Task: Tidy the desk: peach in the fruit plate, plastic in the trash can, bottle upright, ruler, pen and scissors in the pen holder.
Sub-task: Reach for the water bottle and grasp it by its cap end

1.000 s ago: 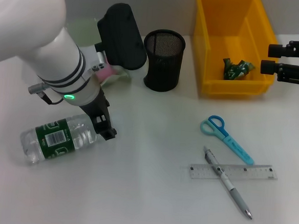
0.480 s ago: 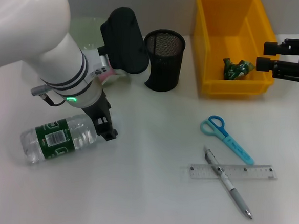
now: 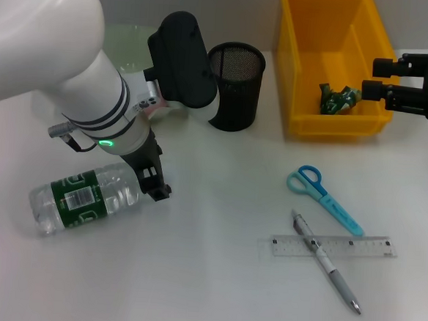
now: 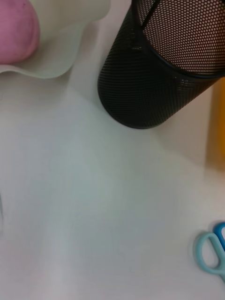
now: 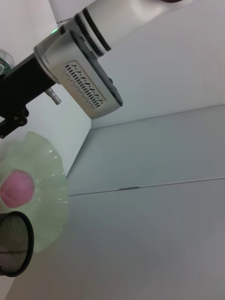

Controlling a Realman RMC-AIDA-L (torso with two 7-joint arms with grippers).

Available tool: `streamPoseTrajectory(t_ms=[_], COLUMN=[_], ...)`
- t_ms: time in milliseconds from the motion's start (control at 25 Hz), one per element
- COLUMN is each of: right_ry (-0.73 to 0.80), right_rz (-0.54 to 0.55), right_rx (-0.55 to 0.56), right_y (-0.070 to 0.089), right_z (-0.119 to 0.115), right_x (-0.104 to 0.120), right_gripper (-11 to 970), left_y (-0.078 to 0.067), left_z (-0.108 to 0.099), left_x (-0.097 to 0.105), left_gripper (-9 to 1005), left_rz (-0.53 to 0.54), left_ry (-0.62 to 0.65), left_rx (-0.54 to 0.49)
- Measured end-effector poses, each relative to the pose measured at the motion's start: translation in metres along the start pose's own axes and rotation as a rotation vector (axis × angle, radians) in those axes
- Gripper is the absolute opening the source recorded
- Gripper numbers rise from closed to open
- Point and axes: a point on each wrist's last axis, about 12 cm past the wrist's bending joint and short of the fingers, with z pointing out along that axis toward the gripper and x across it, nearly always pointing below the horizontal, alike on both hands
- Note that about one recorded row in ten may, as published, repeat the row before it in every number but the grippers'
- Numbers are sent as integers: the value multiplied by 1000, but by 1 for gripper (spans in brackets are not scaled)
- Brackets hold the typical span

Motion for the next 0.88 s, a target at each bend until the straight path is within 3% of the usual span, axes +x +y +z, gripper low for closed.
streamPoseTrajectory(t_ms=[320, 520, 880], right_ry=[4, 1, 1], right_rz=[-7, -5, -9], right_rx=[-8, -13, -12], right_y=[0, -1, -2], right_z=[3, 6, 6], right_x=[-1, -1, -2], right_gripper=[516, 516, 516], left_y=[-2, -5, -9], left_z=[1, 2, 2], left_x=[0, -2, -6], left_gripper=[677, 543, 492], left_rz=[-9, 0, 14], left_ry=[8, 12, 5], left_rx=[2, 1, -2])
